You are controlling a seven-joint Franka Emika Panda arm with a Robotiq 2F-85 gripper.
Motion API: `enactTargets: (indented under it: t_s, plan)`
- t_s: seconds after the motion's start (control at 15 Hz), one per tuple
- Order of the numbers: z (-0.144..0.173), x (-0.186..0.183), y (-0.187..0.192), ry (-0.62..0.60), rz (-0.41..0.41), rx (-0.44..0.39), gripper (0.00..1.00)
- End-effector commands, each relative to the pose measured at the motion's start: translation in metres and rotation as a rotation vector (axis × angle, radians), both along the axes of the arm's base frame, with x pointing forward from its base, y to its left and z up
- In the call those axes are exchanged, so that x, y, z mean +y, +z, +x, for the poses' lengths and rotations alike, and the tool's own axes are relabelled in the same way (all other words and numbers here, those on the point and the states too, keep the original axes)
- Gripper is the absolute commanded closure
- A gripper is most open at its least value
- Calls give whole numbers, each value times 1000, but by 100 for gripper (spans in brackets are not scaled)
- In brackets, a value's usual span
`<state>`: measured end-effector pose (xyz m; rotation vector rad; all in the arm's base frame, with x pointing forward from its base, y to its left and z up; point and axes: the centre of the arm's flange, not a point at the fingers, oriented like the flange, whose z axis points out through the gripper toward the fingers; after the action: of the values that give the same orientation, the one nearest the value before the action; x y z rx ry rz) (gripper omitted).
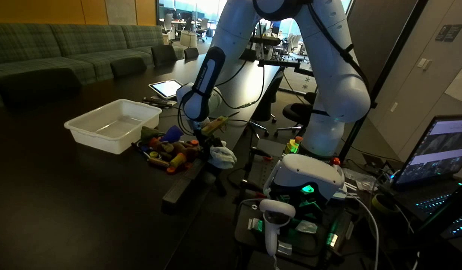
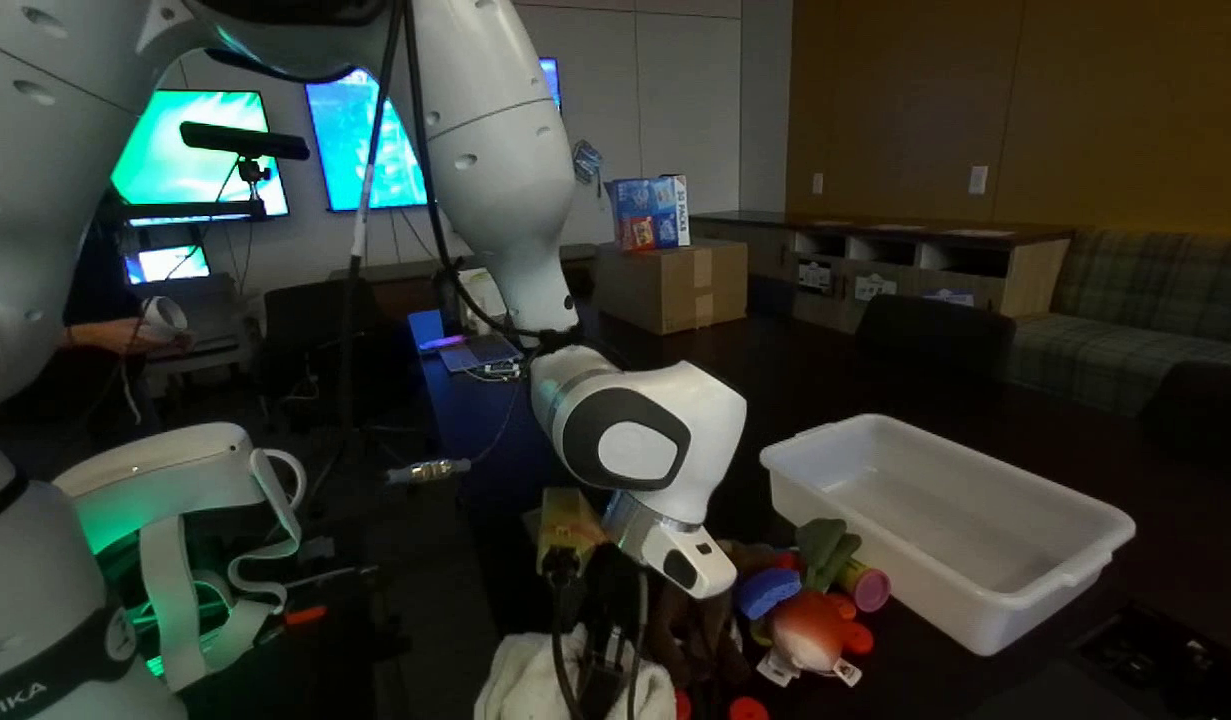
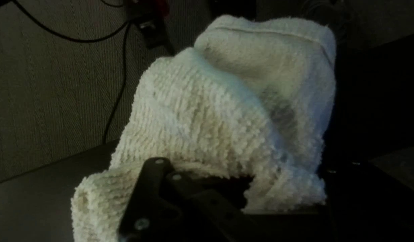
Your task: Use the cloth to wipe the objects on the table
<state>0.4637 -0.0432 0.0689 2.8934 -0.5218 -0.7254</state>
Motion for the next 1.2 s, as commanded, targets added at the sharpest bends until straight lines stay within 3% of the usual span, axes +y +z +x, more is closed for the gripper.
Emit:
enactTargets:
  t_s: [0.0,0.33,0.6,0.87,1.13]
  plan:
    - [15,63,19,-45,26,-5,99]
    - [18,165,26,42,140,-78,99]
    - [14,219,47,102,214,-122,99]
    - [22,223,90,125,275,-187,99]
    - [28,171,152,146,350,-257,99]
